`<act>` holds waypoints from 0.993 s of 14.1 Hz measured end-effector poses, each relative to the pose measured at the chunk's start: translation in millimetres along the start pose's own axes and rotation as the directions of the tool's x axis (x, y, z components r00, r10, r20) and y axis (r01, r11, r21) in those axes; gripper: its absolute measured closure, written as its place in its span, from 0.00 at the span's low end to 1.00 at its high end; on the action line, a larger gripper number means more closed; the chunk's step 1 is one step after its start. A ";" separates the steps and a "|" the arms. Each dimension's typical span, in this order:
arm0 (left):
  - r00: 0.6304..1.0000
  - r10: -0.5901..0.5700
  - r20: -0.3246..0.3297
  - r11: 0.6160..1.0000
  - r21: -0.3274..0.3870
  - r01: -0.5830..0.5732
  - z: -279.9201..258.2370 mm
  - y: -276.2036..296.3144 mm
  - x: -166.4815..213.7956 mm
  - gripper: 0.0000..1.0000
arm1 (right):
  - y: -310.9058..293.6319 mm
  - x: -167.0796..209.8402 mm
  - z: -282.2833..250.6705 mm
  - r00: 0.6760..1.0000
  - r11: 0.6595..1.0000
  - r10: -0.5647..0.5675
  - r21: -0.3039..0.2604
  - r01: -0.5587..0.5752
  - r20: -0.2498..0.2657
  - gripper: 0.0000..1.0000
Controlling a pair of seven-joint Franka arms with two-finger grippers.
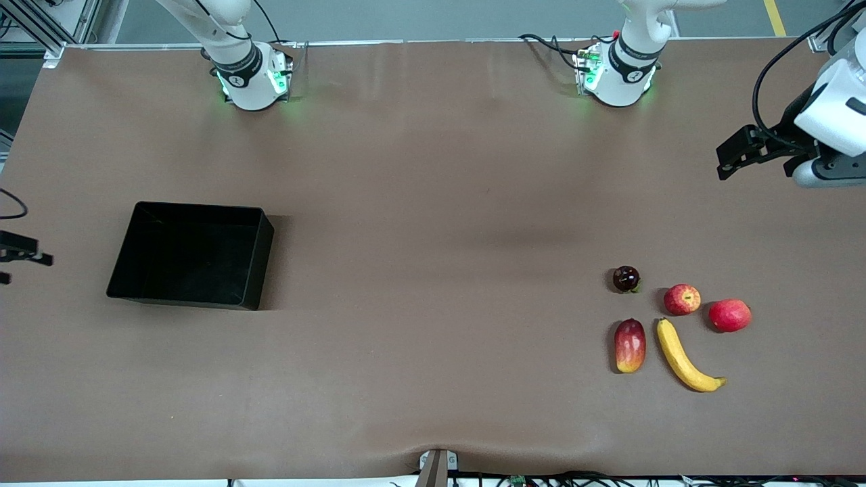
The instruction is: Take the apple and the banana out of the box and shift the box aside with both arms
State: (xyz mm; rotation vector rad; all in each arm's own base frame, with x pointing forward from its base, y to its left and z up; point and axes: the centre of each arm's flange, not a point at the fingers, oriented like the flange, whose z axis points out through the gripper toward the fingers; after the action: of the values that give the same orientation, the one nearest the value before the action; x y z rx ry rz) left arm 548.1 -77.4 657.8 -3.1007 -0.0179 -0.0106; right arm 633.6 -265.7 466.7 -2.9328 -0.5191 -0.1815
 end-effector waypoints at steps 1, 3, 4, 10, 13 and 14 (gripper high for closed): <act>1.000 0.005 -0.001 1.000 0.001 -0.005 -0.8 2.5 -4.6 0.00 | -3.7 11.4 -24.7 0.999 0.999 -0.025 -0.035 0.024 -0.037 0.00; 1.000 0.008 -0.009 1.000 0.003 -0.008 -1.9 3.5 -15.0 0.00 | -14.9 26.8 -59.1 0.995 0.996 -0.059 -0.074 0.053 -0.077 0.00; 1.000 0.008 -0.013 1.000 0.004 -0.008 -2.8 2.8 -19.0 0.00 | -18.9 30.5 -64.6 0.994 0.995 -0.068 -0.077 0.062 -0.082 0.00; 1.000 0.003 -0.014 1.000 0.006 -0.003 -1.3 0.4 -23.1 0.00 | -96.9 69.7 -71.4 1.000 1.000 0.001 0.017 -0.001 -0.008 0.00; 1.000 0.006 -0.015 1.000 0.005 -0.006 -1.8 2.2 -23.7 0.00 | -162.4 87.5 -93.7 0.990 0.991 0.132 0.000 -0.132 0.040 0.00; 1.000 0.008 -0.015 1.000 0.005 -0.008 -1.8 3.1 -23.8 0.00 | -186.0 90.6 -102.2 0.985 0.987 0.158 -0.029 -0.157 0.062 0.00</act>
State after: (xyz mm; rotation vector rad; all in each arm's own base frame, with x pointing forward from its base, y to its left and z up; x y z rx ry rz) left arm 524.3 -80.9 659.3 -3.0958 -0.0050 -0.0332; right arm 643.7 -81.2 604.9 -2.9947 -0.2927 -0.0751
